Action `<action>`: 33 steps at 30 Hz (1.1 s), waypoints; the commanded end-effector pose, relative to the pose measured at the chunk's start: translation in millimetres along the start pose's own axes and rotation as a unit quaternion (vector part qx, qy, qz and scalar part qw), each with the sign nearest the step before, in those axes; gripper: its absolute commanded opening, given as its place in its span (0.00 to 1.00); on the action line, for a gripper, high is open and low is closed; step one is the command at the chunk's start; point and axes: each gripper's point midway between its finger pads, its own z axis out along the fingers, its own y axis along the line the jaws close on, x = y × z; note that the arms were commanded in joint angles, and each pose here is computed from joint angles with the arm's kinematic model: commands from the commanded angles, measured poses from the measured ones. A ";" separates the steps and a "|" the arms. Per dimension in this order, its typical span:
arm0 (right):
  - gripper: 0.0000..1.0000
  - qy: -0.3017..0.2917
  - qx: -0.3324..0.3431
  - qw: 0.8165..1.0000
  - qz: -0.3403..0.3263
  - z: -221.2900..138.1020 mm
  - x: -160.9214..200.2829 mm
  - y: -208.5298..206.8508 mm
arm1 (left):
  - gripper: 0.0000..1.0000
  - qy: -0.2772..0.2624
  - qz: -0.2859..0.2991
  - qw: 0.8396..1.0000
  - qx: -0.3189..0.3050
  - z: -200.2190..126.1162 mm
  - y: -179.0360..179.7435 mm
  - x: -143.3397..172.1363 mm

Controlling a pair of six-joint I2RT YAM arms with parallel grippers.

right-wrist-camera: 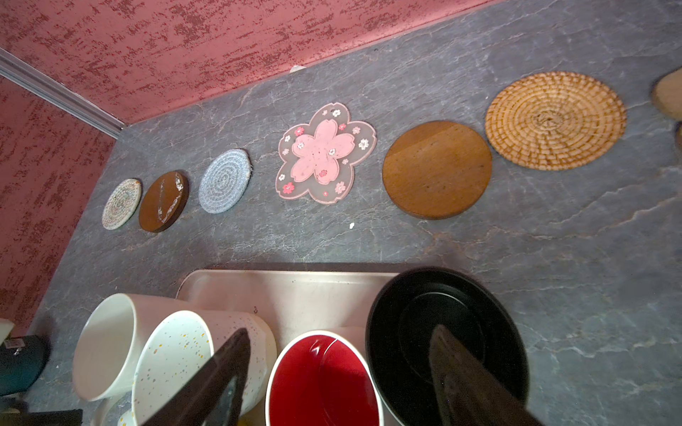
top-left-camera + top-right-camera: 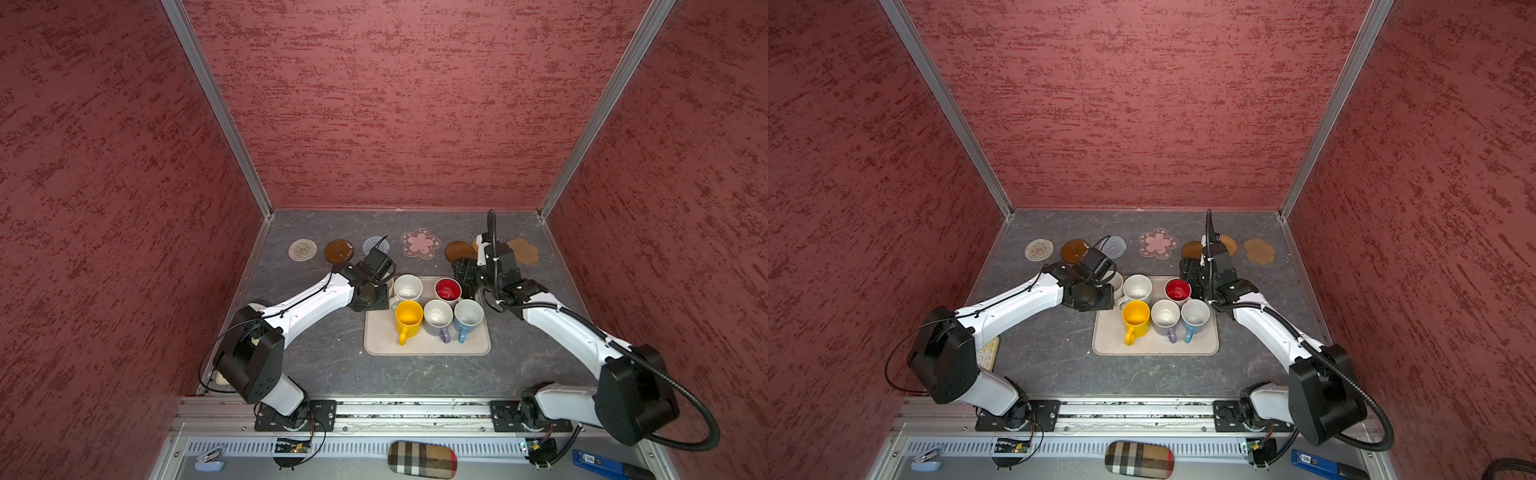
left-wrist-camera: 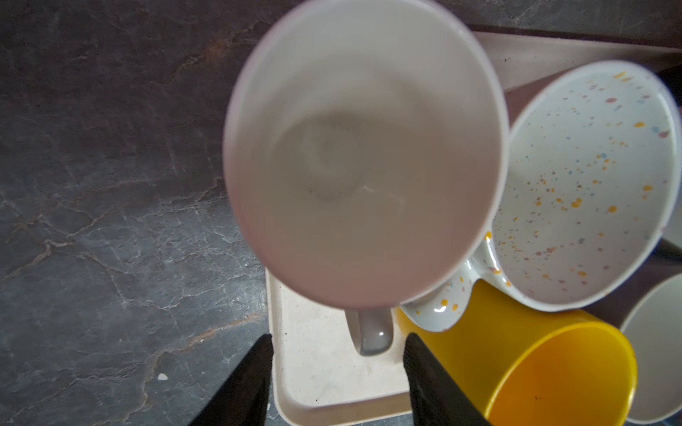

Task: Place cups on coasters
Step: Pick up the cup from the tray.

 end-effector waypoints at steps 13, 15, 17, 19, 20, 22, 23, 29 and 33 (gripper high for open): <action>0.77 -0.015 -0.010 1.000 -0.001 -2.6 -4.1 5.9 | 0.41 -0.012 0.022 0.998 -0.061 -0.5 23.2 -12.4; 0.77 -0.014 -0.011 1.000 -0.002 -1.9 -4.9 6.3 | 0.37 -0.012 0.024 0.998 -0.060 -0.2 23.0 -12.9; 0.77 -0.014 -0.010 1.000 -0.003 -1.2 -5.1 6.4 | 0.36 -0.011 0.026 0.998 -0.059 0.8 21.3 -13.4; 0.77 -0.014 -0.011 1.000 -0.004 -1.0 -6.4 7.3 | 0.36 -0.007 0.028 0.998 -0.061 3.2 21.2 -13.7; 0.77 -0.013 -0.011 1.000 -0.004 -0.7 -5.9 7.2 | 0.35 -0.006 0.029 0.998 -0.062 4.9 21.2 -13.5; 0.77 -0.014 -0.011 1.000 -0.004 -0.7 -6.6 7.3 | 0.35 -0.001 0.031 0.998 -0.063 8.2 21.4 -12.6; 0.77 -0.014 -0.010 1.000 -0.005 -0.6 -6.3 7.3 | 0.34 0.000 0.030 0.998 -0.063 10.0 21.5 -13.0; 0.77 -0.012 -0.011 1.000 -0.006 0.6 -6.2 7.5 | 0.30 0.014 0.036 0.998 -0.053 18.9 16.9 -12.3; 0.77 -0.009 -0.010 1.000 -0.009 2.3 -4.4 6.9 | 0.26 0.014 0.034 0.998 -0.045 21.2 15.1 -13.7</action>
